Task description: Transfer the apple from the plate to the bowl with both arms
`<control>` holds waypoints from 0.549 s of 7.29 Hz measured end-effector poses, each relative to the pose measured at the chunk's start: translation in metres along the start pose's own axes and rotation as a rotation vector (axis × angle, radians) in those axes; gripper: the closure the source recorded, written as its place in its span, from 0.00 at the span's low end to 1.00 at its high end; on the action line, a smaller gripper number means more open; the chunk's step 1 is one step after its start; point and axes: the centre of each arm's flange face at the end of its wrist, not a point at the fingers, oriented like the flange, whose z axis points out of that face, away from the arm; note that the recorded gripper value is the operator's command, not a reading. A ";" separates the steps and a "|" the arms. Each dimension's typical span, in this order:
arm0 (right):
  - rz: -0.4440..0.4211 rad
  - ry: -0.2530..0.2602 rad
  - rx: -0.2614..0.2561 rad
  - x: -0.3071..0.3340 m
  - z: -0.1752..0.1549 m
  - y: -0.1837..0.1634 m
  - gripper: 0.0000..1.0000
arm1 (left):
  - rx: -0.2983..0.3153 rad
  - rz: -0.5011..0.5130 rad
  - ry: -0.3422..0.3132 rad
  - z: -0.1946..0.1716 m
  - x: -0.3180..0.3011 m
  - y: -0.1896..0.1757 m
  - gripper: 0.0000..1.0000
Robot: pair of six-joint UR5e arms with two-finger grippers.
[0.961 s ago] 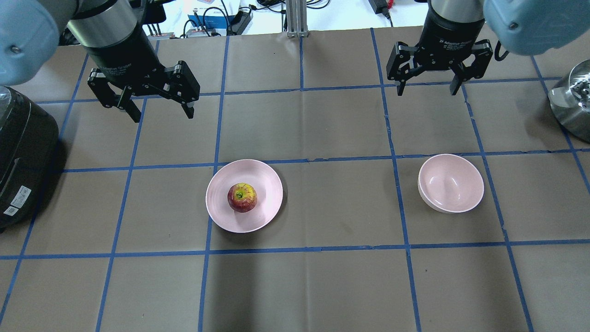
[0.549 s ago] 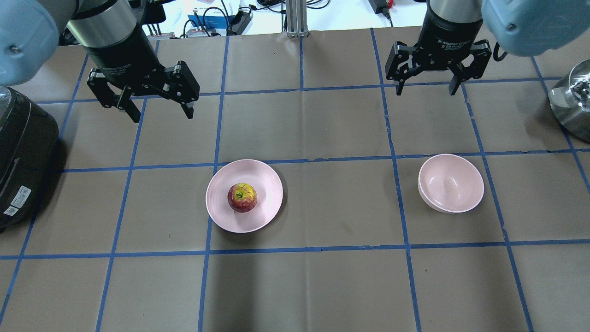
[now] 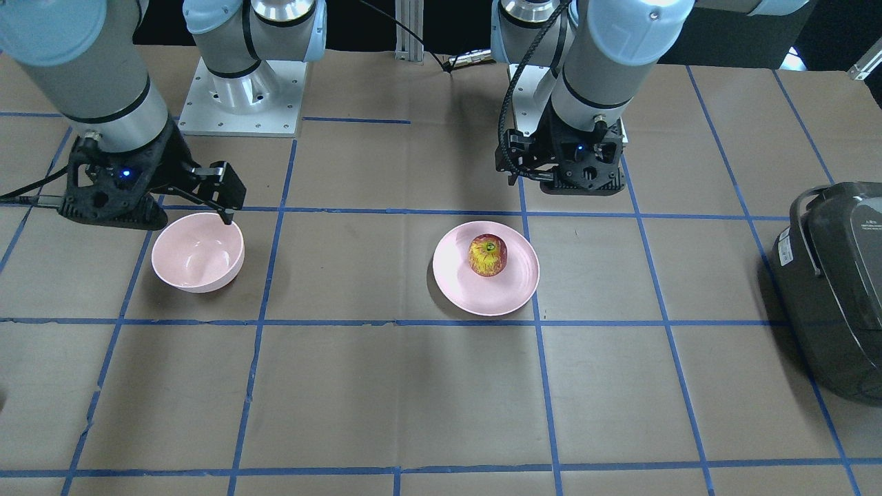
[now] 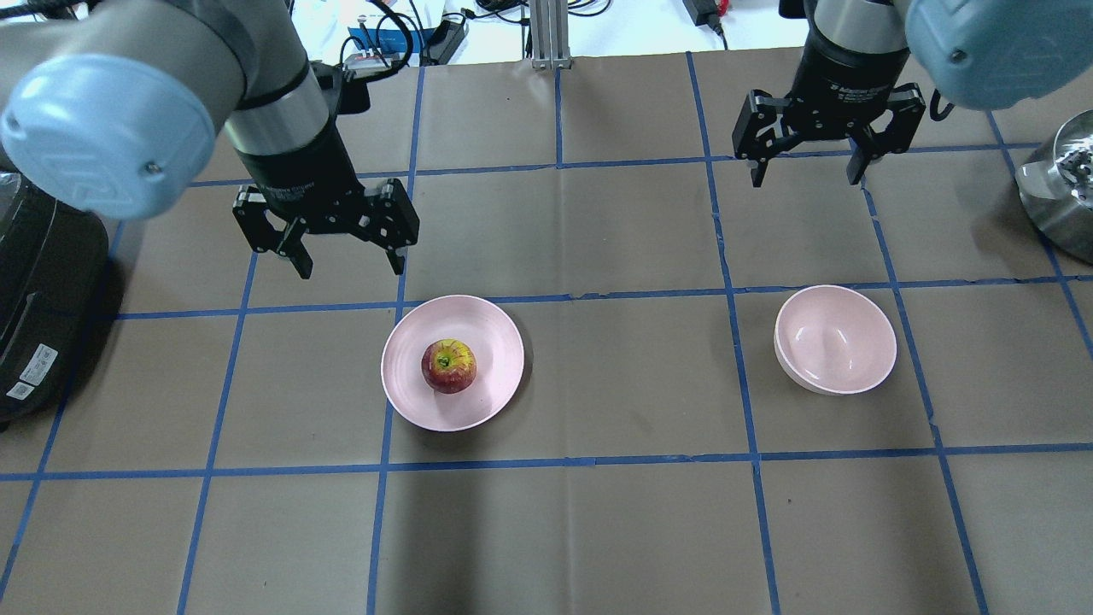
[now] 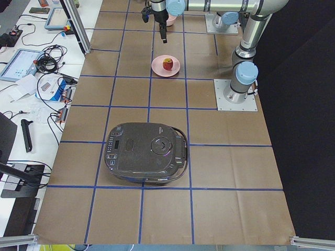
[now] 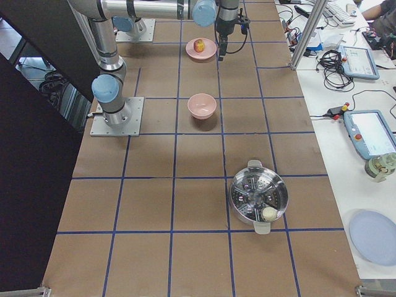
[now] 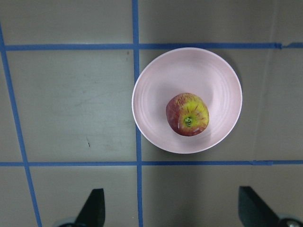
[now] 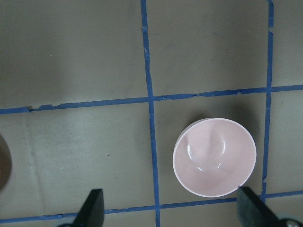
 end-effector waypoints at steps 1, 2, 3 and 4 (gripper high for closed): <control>0.010 0.019 -0.032 0.040 0.033 -0.006 0.00 | 0.041 0.002 0.004 0.022 0.004 0.003 0.00; 0.009 0.036 -0.045 0.076 0.071 -0.010 0.00 | 0.069 0.003 0.011 0.046 0.006 -0.002 0.00; 0.002 0.038 -0.052 0.101 0.108 -0.011 0.00 | 0.073 -0.003 0.014 0.077 0.008 -0.012 0.00; 0.002 0.034 -0.063 0.113 0.136 -0.009 0.00 | 0.075 -0.016 0.013 0.107 0.009 -0.023 0.00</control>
